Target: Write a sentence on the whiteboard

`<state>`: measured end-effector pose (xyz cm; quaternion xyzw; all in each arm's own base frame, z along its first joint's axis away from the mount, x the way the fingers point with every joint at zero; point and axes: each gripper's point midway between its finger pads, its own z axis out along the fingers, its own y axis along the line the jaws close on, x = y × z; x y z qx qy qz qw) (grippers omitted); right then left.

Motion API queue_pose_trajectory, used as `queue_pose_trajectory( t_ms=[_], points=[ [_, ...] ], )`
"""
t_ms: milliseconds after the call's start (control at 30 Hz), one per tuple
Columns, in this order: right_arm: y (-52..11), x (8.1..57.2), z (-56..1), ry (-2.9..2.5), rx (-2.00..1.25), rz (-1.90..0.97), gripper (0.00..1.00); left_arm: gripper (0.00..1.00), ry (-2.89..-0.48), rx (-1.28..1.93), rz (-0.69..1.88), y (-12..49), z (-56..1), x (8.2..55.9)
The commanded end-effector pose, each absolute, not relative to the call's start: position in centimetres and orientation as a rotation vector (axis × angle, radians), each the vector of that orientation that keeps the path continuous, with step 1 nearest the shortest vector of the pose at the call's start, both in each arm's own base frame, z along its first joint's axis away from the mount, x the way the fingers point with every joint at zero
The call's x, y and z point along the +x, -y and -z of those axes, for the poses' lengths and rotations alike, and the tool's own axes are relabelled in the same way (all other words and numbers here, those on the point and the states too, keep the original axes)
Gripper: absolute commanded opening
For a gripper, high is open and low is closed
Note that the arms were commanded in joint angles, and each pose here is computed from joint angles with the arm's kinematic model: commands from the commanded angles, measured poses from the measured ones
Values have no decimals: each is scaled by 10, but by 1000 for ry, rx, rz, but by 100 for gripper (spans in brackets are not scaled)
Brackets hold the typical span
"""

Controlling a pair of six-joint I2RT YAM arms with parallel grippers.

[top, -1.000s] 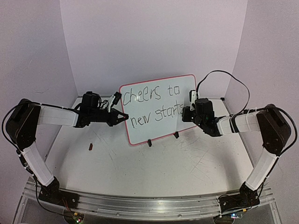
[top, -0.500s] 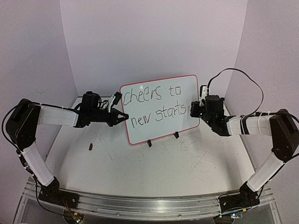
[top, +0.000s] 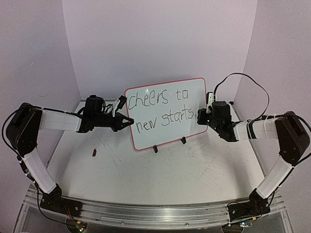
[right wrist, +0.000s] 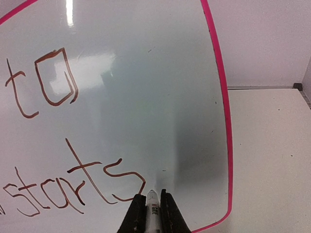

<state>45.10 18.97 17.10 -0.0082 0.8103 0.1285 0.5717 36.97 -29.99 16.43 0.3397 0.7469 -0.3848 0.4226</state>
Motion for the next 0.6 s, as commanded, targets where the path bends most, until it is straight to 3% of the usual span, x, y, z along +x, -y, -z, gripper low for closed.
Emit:
queue_pose_trajectory(
  t_ms=[0, 367, 500, 567],
  points=[
    [-194, 460, -176, -1873, -3, -310, 0, 0, -1847, 827, 733, 282, -170, 400],
    [-196, 469, -173, -1863, -6, -296, 0, 0, -1850, 830, 735, 283, -169, 400],
    [-187, 440, -212, -1817, 26, -375, 0, 0, -1859, 819, 724, 281, -168, 401],
    [-175, 414, -234, -1782, 62, -423, 0, 6, -1860, 807, 711, 279, -169, 402]
  ],
)
